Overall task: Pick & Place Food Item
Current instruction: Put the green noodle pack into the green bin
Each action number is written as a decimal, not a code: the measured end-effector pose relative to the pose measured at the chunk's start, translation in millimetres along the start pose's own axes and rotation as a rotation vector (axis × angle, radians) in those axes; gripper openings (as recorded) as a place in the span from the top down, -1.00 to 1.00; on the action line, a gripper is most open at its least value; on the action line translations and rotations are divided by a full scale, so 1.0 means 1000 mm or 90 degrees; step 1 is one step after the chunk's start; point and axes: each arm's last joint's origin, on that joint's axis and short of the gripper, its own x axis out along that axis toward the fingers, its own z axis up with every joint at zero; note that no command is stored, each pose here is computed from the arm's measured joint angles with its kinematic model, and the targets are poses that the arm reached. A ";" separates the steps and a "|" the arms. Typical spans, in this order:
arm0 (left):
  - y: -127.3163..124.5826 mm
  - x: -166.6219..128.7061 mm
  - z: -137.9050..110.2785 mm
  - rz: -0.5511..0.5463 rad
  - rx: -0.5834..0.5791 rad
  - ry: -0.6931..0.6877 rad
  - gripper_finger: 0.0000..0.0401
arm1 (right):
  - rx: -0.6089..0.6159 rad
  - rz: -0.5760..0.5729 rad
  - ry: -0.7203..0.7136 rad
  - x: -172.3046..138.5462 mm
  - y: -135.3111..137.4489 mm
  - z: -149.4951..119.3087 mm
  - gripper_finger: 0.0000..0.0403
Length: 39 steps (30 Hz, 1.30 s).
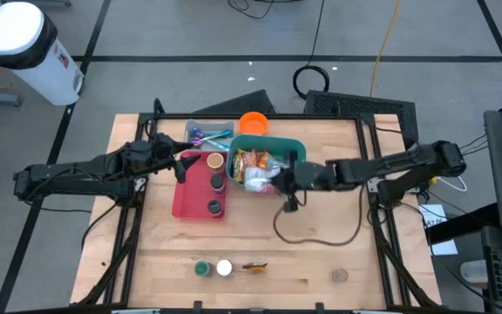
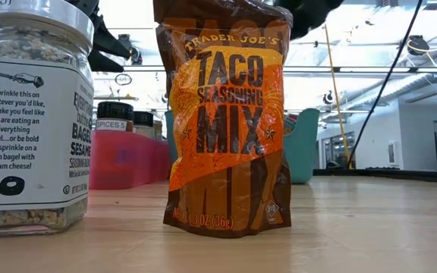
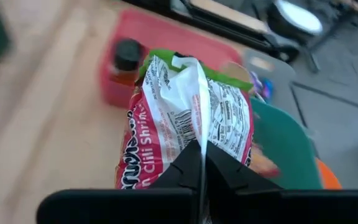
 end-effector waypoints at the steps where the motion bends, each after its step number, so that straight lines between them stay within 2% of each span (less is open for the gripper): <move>1: 0.000 0.000 0.000 0.000 0.000 0.000 -0.33 | 0.007 -0.012 0.004 0.002 -0.006 -0.002 0.99; 8: 0.000 0.000 0.000 0.000 0.000 0.000 -0.33 | 0.054 -0.091 0.043 0.014 -0.051 -0.017 1.00; 11: 0.000 0.000 0.000 0.000 0.001 0.000 -0.33 | 0.090 -0.083 0.032 0.021 -0.064 -0.026 1.00; 15: 0.000 0.000 0.000 0.000 0.001 0.000 -0.33 | 0.111 -0.061 0.011 0.030 -0.070 -0.046 1.00; 25: 0.000 0.000 0.000 0.000 0.001 0.000 -0.33 | 0.115 -0.118 -0.010 0.043 -0.067 -0.116 0.99; 29: 0.000 0.000 0.000 0.000 0.001 0.000 -0.33 | 0.138 -0.123 -0.022 0.043 -0.063 -0.128 0.97; 33: 0.000 0.000 0.000 0.000 0.001 0.001 -0.33 | 0.145 -0.116 -0.021 0.043 -0.059 -0.130 0.78; 39: 0.000 0.002 -0.001 0.002 0.004 0.007 -0.33 | 0.158 -0.117 -0.089 0.038 -0.055 -0.116 0.27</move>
